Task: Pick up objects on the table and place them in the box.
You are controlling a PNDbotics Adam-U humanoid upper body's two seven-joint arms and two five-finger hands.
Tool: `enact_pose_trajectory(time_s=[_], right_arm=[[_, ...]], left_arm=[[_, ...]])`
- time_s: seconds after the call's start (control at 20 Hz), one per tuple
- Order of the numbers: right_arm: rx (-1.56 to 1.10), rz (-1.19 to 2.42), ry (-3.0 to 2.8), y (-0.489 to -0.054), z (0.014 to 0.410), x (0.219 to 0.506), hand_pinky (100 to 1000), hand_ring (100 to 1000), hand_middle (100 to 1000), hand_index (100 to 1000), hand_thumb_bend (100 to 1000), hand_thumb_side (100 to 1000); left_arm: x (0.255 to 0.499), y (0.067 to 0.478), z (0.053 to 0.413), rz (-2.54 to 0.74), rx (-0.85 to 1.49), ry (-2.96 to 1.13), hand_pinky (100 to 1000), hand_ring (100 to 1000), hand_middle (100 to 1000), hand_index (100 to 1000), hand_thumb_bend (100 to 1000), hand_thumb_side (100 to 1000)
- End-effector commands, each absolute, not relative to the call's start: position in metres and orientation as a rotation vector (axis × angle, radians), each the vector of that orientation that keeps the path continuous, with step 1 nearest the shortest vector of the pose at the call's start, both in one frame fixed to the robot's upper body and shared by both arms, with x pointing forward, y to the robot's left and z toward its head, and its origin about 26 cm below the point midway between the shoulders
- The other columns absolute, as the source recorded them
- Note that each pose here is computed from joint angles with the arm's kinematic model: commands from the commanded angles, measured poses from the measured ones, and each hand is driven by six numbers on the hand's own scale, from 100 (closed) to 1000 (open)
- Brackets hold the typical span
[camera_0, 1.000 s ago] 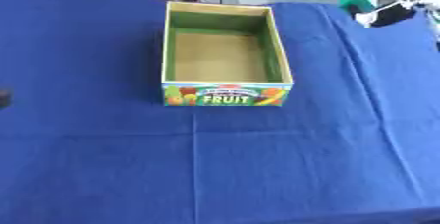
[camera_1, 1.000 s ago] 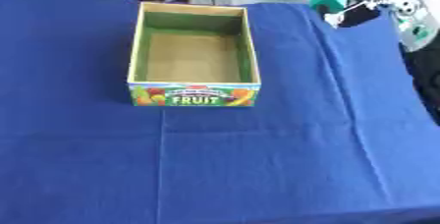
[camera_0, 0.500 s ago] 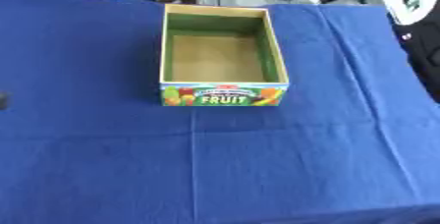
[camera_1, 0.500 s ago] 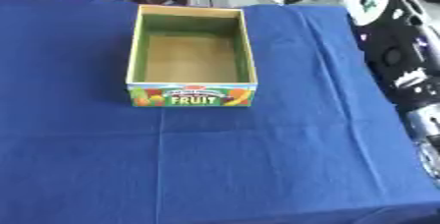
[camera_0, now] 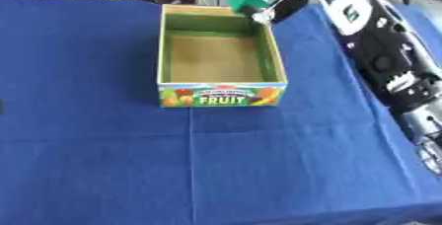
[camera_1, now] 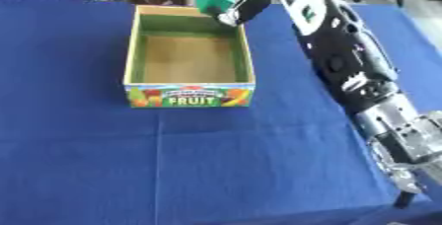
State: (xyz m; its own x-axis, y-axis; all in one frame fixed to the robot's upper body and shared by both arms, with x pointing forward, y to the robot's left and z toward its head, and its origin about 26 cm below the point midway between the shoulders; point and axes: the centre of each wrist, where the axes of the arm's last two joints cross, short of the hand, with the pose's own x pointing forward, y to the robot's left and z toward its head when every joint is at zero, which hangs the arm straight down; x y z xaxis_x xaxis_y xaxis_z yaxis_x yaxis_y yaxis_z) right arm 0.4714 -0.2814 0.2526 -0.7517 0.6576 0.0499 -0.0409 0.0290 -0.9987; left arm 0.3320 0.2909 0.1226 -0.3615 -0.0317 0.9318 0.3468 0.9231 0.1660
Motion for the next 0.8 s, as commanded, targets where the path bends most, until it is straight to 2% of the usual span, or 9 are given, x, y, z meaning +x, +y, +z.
enact_pose_trajectory(time_s=[0.05,0.4,0.8], right_arm=[[-0.624,1.835,-1.783,-0.267,0.256,0.475,455,363,323,702,100,100],[-0.518,1.889,-1.719,-0.243,0.221,0.481,466,373,332,709,100,100],[-0.482,1.914,-1.661,-0.234,0.198,0.485,497,404,364,736,100,100]], left_arm=[[0.333,0.290,0.129,-0.419,-0.235,-1.924,837,757,588,703,401,1000],[0.333,0.288,0.129,-0.419,-0.239,-1.926,837,757,588,702,402,1000],[0.334,0.287,0.130,-0.421,-0.246,-1.926,837,758,588,702,402,1000]])
